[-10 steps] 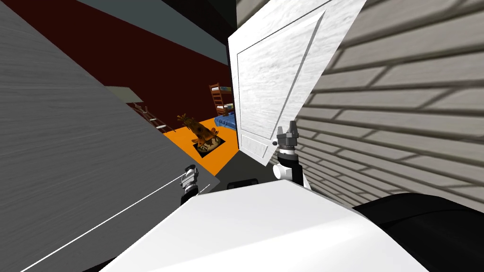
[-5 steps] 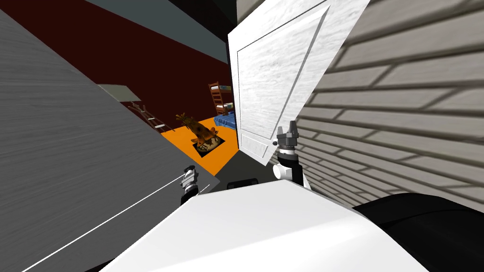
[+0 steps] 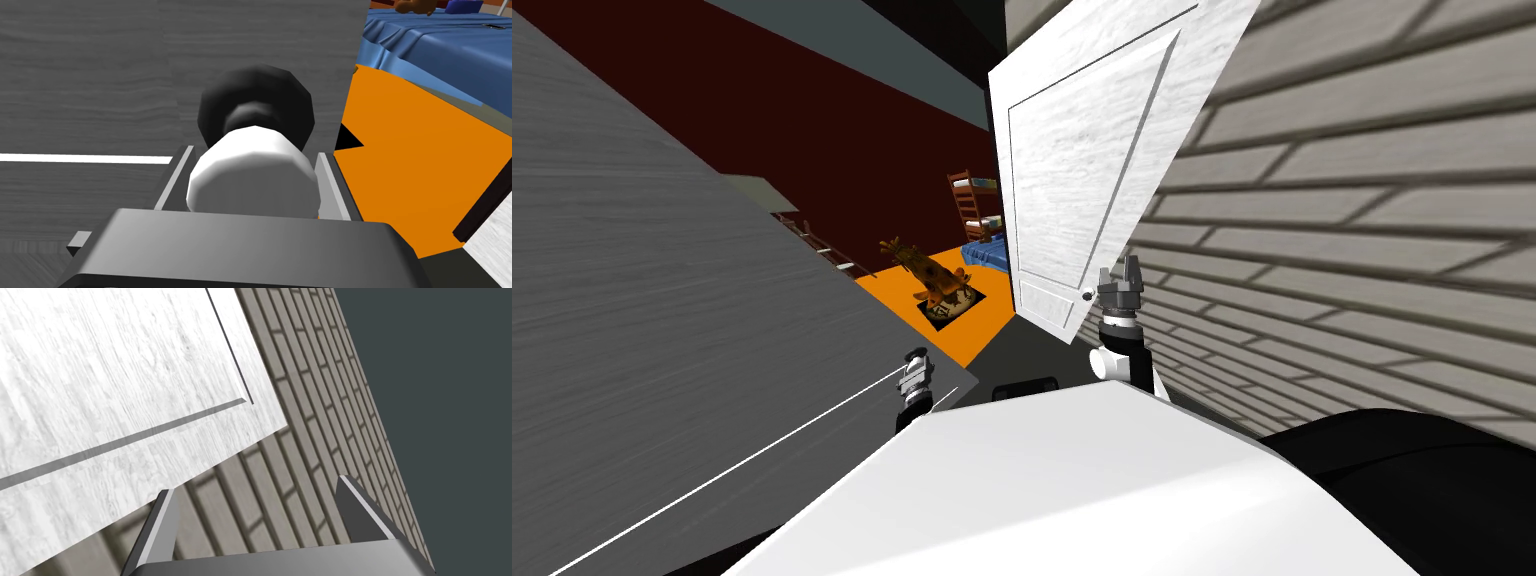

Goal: Pull the door open

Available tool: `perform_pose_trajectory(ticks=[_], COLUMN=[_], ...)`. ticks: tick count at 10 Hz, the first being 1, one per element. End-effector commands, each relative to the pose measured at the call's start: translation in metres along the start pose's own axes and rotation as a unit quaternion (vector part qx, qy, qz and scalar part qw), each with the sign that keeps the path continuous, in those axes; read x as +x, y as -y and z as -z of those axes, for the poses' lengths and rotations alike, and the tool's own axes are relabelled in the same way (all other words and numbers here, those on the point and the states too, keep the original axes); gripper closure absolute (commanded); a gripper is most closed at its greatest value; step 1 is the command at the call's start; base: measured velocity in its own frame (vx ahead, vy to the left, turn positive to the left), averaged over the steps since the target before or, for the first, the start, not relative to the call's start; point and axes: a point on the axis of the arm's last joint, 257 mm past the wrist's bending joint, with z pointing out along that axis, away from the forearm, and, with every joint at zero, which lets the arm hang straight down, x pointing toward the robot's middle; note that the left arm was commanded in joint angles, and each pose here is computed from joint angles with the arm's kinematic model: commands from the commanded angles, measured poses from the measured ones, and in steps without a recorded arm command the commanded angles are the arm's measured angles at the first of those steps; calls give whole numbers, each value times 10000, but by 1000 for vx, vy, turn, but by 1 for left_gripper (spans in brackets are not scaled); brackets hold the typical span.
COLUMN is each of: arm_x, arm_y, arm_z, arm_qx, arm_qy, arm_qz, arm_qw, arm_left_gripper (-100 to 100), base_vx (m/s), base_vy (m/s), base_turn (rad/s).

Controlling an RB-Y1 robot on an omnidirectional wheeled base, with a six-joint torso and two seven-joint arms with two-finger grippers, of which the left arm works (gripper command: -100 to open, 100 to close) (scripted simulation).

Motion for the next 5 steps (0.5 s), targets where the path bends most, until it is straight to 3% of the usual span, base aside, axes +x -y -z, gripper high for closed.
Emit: perform_pose_trajectory(ticks=[1, 5], arm_x=[-30, -24], arm_y=[-107, -351], arm_z=[45, 107], arm_qx=[-181, -604], arm_qy=[38, 43], arm_qz=[29, 92], arm_qw=[9998, 9981], arm_left_gripper=[100, 100], base_vx=[-249, -285], base_vy=[8, -9], base_turn=[-78, -80])
